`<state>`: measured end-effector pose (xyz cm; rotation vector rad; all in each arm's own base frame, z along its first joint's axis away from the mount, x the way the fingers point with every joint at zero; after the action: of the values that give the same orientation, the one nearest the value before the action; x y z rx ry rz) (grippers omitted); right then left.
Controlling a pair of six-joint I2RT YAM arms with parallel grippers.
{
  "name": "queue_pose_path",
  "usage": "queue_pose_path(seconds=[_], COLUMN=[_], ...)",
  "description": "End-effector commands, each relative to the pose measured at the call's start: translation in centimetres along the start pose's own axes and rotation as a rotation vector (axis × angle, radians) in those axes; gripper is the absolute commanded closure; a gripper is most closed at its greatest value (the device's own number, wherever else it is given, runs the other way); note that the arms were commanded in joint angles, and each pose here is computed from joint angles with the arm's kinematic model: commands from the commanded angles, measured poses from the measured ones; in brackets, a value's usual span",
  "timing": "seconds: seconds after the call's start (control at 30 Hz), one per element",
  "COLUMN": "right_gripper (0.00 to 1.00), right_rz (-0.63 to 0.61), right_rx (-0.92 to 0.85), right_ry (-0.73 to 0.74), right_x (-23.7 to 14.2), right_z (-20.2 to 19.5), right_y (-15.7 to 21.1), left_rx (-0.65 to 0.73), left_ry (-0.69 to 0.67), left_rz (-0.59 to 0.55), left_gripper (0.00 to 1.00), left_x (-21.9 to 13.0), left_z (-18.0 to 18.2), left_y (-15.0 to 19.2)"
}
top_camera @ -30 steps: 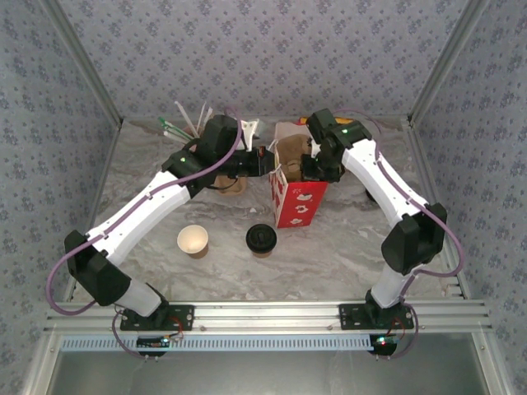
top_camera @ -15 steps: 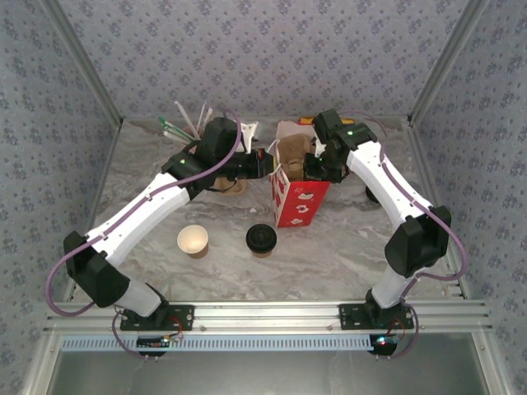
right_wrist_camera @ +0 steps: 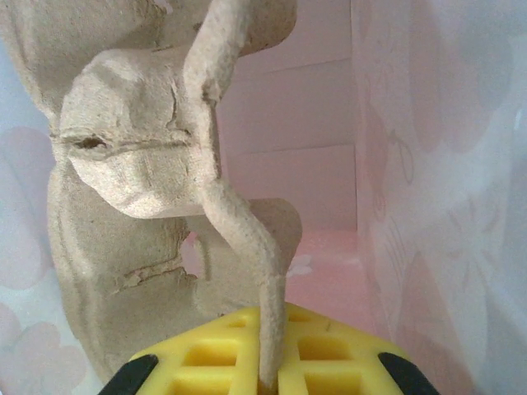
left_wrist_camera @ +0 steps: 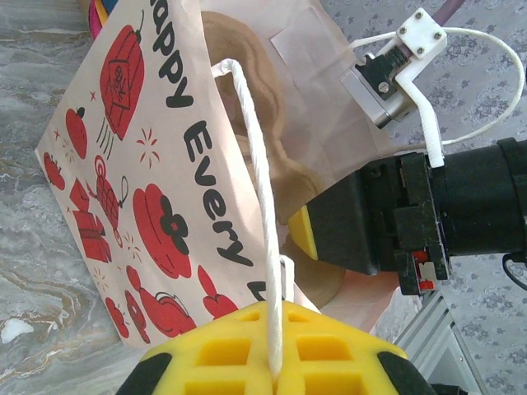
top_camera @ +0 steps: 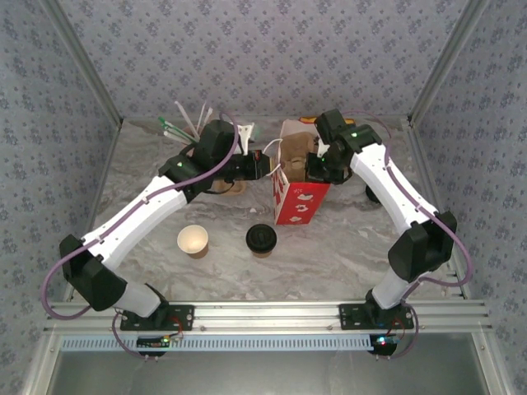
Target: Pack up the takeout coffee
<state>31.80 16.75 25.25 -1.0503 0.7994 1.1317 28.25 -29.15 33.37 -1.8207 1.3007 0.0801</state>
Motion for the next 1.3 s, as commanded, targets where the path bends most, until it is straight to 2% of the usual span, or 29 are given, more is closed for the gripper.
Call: queue_pose_path(seconds=[0.0,0.57,1.27], right_gripper=[0.9,0.9,0.89], right_rz=[-0.031,-0.022,0.046], right_rx=[0.022,0.068,0.101], right_ry=[0.003,-0.009,-0.011], right_x=[-0.8,0.2,2.9], right_z=[-0.3,-0.9,-1.4], right_y=[0.0,-0.2,0.2], left_rx=[0.019,0.01,0.013], left_ry=[0.016,0.01,0.088], left_rz=[-0.018,-0.024,-0.018], left_gripper=[1.0,1.0,1.0], left_x=[-1.1,-1.0,-0.3], left_z=[-0.7,-0.6,-2.5], left_y=[-0.1,-0.2,-0.9])
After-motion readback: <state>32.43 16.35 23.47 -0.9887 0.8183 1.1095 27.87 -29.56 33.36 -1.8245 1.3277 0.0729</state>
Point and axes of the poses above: each hand's point on the last joint's axis, 136 mm out from that joint toward the fingers, its own x axis out along the fingers, its own z axis along the line the jaws close on, y = z × x, the point moved 4 cm from there along -x, back along the fingers, and after that the axes turned 1 degree about -x, right-handed, at the moved point
